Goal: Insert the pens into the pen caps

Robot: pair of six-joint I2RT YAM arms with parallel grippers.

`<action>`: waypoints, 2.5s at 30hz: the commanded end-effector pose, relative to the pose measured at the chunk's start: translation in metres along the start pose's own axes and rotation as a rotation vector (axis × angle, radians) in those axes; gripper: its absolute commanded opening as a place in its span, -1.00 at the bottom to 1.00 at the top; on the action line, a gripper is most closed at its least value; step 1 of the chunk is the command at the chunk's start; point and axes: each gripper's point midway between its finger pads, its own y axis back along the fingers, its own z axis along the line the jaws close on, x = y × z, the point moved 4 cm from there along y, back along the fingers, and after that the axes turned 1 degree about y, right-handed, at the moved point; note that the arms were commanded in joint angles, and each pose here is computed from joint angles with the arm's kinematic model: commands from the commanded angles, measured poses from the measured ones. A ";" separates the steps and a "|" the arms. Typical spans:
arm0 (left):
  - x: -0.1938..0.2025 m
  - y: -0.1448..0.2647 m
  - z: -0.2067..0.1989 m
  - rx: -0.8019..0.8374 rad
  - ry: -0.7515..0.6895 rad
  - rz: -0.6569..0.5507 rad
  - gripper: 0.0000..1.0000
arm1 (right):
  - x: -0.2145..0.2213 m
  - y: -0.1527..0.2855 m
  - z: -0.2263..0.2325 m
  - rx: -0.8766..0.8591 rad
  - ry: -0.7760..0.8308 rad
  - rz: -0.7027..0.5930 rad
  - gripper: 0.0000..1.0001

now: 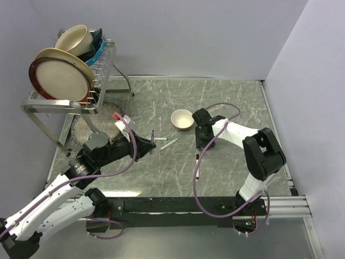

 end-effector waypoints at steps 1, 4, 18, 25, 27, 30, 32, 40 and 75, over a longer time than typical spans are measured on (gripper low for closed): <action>-0.006 0.002 0.000 -0.001 -0.020 -0.033 -0.98 | -0.005 -0.008 -0.008 0.048 -0.012 -0.016 -0.08; -0.005 0.002 0.000 -0.004 -0.021 -0.033 -0.98 | -0.006 -0.013 -0.012 0.057 0.016 -0.006 -0.13; -0.006 0.002 0.000 -0.003 -0.025 -0.033 -0.98 | -0.011 0.023 -0.036 -0.045 0.658 -0.279 -1.00; -0.005 0.000 -0.001 0.006 -0.024 -0.026 -0.98 | 0.008 0.035 -0.032 -0.190 1.028 -0.434 -1.00; -0.004 0.000 0.000 0.002 -0.023 -0.025 -0.98 | 0.012 0.030 -0.034 -0.186 1.087 -0.432 -1.00; -0.004 0.000 -0.001 0.006 -0.024 -0.025 -0.98 | 0.019 0.016 -0.039 -0.172 1.169 -0.374 -1.00; -0.005 0.000 0.000 0.004 -0.024 -0.026 -0.98 | 0.023 0.010 -0.038 -0.187 1.192 -0.354 -1.00; -0.006 0.001 -0.001 0.000 -0.022 -0.035 -0.98 | 0.035 0.004 -0.032 -0.190 1.296 -0.341 -0.89; -0.008 0.006 -0.005 0.026 -0.031 -0.047 -0.98 | -0.049 0.108 -0.020 -0.075 0.555 -0.700 -0.05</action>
